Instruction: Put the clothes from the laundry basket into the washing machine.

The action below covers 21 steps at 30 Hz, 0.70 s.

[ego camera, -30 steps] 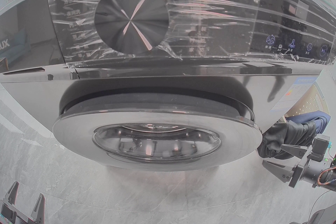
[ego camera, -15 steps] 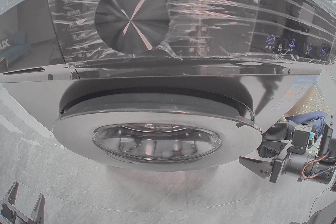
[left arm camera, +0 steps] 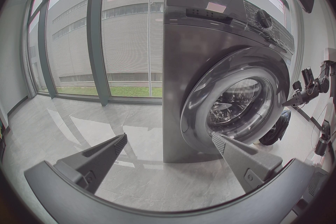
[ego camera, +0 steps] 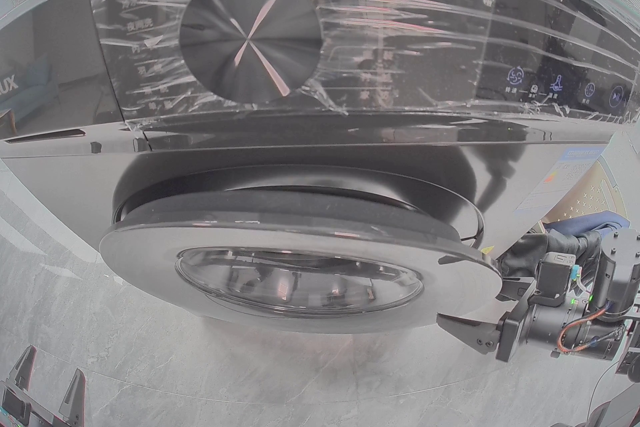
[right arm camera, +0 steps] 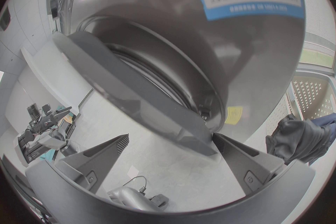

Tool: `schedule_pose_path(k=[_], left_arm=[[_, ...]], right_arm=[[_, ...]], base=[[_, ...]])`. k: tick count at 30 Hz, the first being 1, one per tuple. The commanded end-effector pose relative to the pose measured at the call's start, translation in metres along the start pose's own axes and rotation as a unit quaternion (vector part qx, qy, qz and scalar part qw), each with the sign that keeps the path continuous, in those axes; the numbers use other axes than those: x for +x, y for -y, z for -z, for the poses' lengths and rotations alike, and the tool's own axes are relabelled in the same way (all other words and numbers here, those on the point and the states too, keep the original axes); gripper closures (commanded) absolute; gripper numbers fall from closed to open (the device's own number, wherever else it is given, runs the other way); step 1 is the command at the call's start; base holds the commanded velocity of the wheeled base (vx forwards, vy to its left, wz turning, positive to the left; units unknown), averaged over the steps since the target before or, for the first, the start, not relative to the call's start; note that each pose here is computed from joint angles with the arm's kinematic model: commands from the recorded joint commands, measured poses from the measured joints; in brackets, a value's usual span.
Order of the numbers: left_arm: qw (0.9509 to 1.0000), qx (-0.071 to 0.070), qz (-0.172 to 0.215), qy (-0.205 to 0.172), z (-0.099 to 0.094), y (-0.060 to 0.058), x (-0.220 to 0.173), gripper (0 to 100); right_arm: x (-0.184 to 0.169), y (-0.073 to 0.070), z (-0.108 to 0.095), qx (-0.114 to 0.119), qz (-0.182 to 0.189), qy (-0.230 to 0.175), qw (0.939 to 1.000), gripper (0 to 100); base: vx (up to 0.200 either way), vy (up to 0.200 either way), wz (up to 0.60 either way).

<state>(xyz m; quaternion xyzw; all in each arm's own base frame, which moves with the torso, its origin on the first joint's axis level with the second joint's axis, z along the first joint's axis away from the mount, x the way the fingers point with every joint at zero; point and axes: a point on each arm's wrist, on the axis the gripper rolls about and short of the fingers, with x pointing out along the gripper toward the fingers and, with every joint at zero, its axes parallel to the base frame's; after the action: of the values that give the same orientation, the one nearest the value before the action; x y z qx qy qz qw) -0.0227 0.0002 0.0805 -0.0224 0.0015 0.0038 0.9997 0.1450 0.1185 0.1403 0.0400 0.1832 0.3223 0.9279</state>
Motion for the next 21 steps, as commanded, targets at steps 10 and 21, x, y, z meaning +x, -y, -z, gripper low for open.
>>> schedule_pose_path(k=[10,21], left_arm=[[1.0000,0.000,0.000,-0.001,0.004,0.000,0.000,0],[1.0000,0.000,0.000,-0.001,0.004,0.000,0.000,0]], right_arm=[[-0.011,0.000,0.000,-0.002,-0.008,0.012,0.9999,0],[-0.016,-0.002,0.017,-0.007,-0.021,-0.020,0.9996,0]], base=[[-0.100,0.000,0.00],[-0.018,0.000,0.00]])
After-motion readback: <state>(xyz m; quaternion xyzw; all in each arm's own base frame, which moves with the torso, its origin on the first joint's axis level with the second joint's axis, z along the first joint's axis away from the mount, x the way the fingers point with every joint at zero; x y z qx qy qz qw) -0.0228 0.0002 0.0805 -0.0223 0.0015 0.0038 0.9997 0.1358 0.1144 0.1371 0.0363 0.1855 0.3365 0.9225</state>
